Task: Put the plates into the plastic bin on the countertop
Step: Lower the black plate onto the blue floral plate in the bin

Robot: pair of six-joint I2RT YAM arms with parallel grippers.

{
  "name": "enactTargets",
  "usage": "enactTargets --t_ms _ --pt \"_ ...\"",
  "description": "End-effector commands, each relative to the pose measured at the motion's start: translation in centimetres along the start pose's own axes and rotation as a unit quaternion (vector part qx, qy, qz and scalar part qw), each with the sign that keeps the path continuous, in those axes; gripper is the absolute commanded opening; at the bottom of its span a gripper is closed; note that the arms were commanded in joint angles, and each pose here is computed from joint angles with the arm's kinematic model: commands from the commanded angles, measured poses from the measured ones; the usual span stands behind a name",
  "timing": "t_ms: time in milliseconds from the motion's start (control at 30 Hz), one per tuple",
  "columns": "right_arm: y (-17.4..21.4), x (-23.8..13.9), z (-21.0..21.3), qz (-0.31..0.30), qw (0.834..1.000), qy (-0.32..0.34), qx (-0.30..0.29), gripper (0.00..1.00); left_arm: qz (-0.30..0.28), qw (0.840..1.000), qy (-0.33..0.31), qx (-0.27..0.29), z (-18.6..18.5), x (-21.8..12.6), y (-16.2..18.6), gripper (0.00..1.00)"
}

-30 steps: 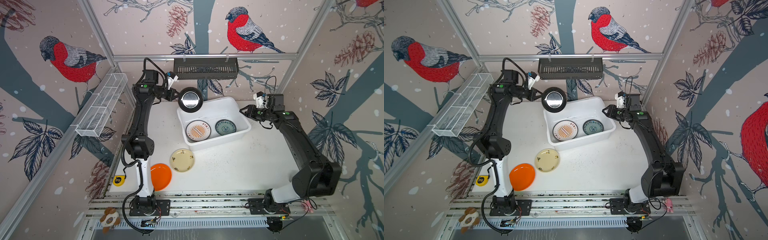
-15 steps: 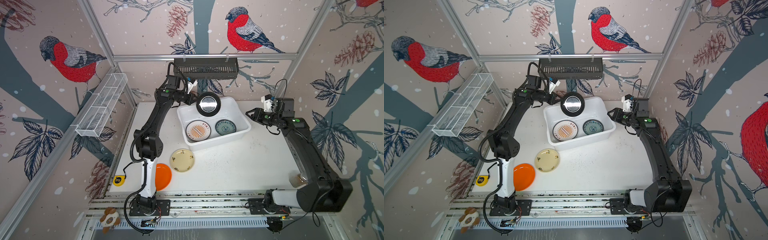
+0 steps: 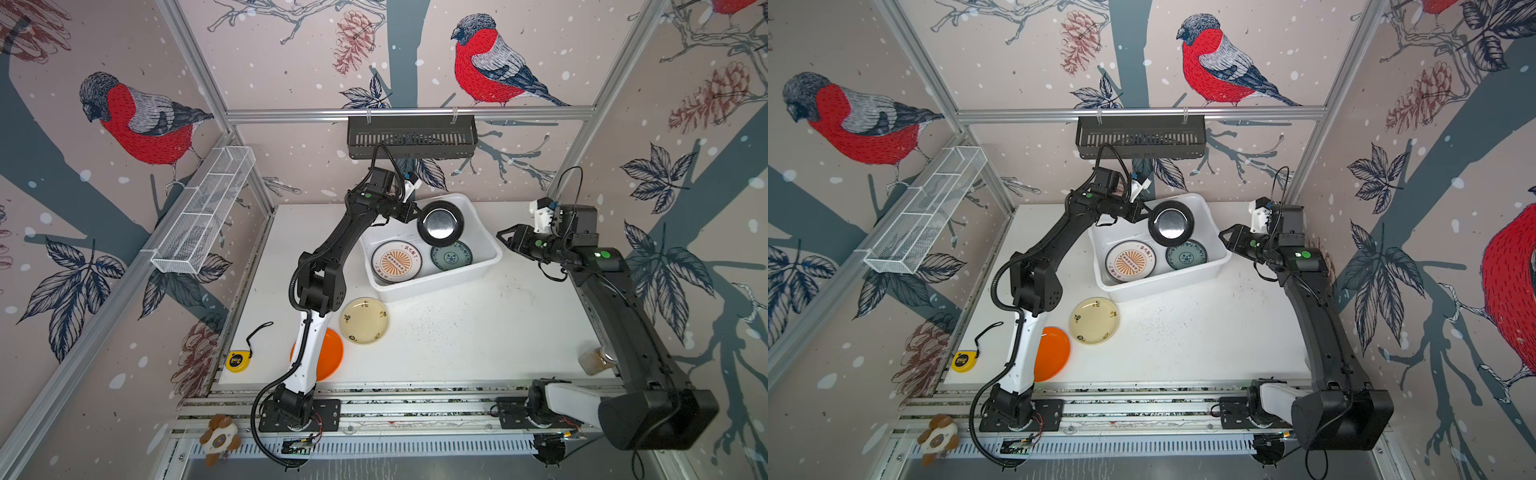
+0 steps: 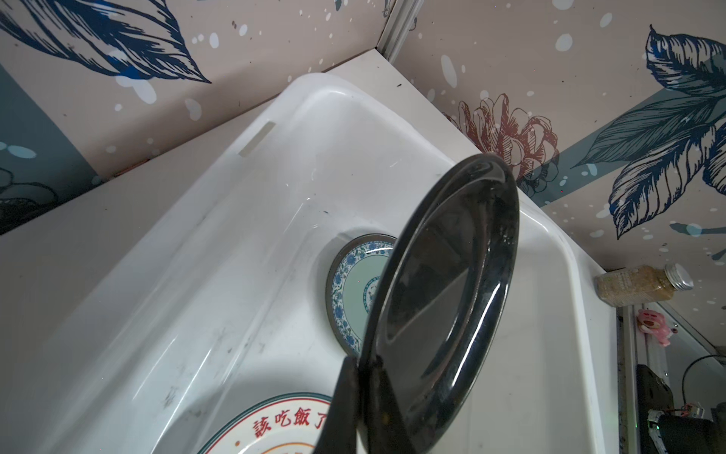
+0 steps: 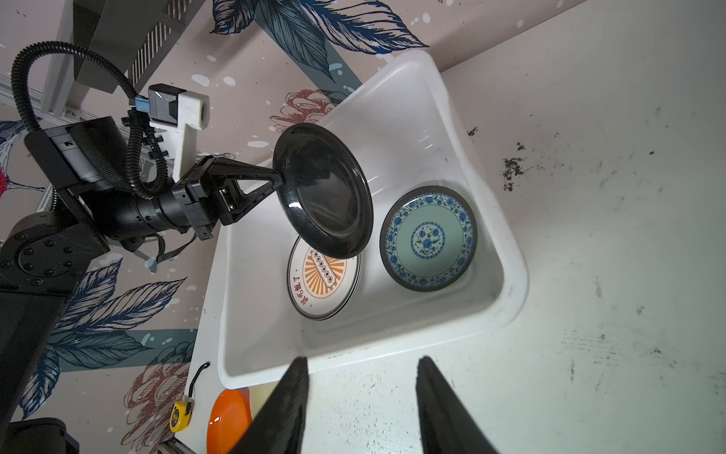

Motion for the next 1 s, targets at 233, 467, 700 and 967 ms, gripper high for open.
enactTargets --t_ms 233,467,700,967 --pt "0.3 0.1 -0.5 0.001 1.000 0.011 0.015 0.46 -0.001 1.000 0.010 0.000 0.0 4.5 1.5 0.00" --pt "0.2 0.5 -0.6 0.003 1.000 0.011 0.019 0.46 0.015 1.000 0.010 -0.009 0.6 6.2 3.2 0.00" --pt "0.2 0.6 -0.7 0.005 1.000 0.013 0.022 0.46 0.025 1.000 0.007 -0.012 1.1 7.7 4.5 0.00" --pt "0.3 0.6 -0.9 0.007 0.999 0.019 0.027 0.46 0.030 0.999 0.011 -0.020 1.5 9.0 5.7 0.00"
Point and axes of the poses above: each gripper's point midway between its finger pads, its own x axis out along the fingers, its own z axis along the line the jaws close on, y = z × x, the point moved 7 cm from there along -x, back along the fingers, and after that the axes turned 12 degrees about x, right-handed, at the moved point
